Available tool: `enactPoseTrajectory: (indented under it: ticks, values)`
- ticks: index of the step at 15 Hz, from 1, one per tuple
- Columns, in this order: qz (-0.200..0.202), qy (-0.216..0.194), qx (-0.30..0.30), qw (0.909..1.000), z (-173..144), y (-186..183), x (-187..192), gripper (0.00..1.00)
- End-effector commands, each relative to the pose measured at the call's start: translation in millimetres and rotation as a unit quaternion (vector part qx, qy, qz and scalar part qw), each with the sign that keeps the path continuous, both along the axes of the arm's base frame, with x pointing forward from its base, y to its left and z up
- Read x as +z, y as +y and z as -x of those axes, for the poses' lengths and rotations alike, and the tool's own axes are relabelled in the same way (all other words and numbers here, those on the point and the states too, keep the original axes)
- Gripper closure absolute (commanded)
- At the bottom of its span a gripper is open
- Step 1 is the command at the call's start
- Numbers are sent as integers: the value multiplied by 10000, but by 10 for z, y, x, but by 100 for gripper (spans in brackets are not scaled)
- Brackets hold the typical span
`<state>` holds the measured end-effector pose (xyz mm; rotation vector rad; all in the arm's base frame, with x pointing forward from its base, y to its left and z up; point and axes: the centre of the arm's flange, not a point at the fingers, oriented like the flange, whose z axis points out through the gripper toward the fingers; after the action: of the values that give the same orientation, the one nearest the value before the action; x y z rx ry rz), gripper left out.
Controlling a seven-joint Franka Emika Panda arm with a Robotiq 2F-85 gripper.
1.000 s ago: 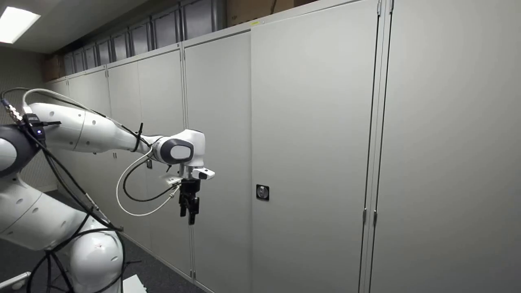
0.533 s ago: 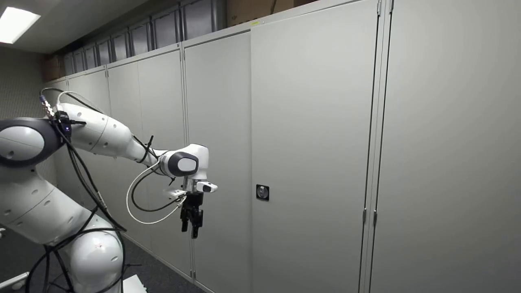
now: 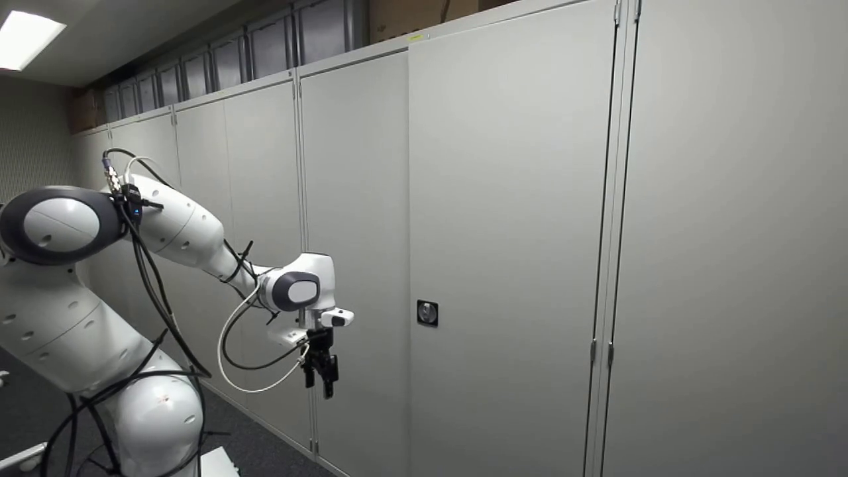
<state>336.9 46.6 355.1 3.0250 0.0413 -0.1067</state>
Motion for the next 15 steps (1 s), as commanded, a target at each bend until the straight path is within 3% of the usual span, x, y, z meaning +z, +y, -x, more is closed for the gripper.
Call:
enactPoseTrajectory:
  ticks: [1,8,15]
  values:
    - [66,-602,128,9981,-75,56,-149,0]
    - [140,-1768,-33,9841,-366,63,-161,0]
    - [522,-2259,-55,9727,-611,-12,-181,0]
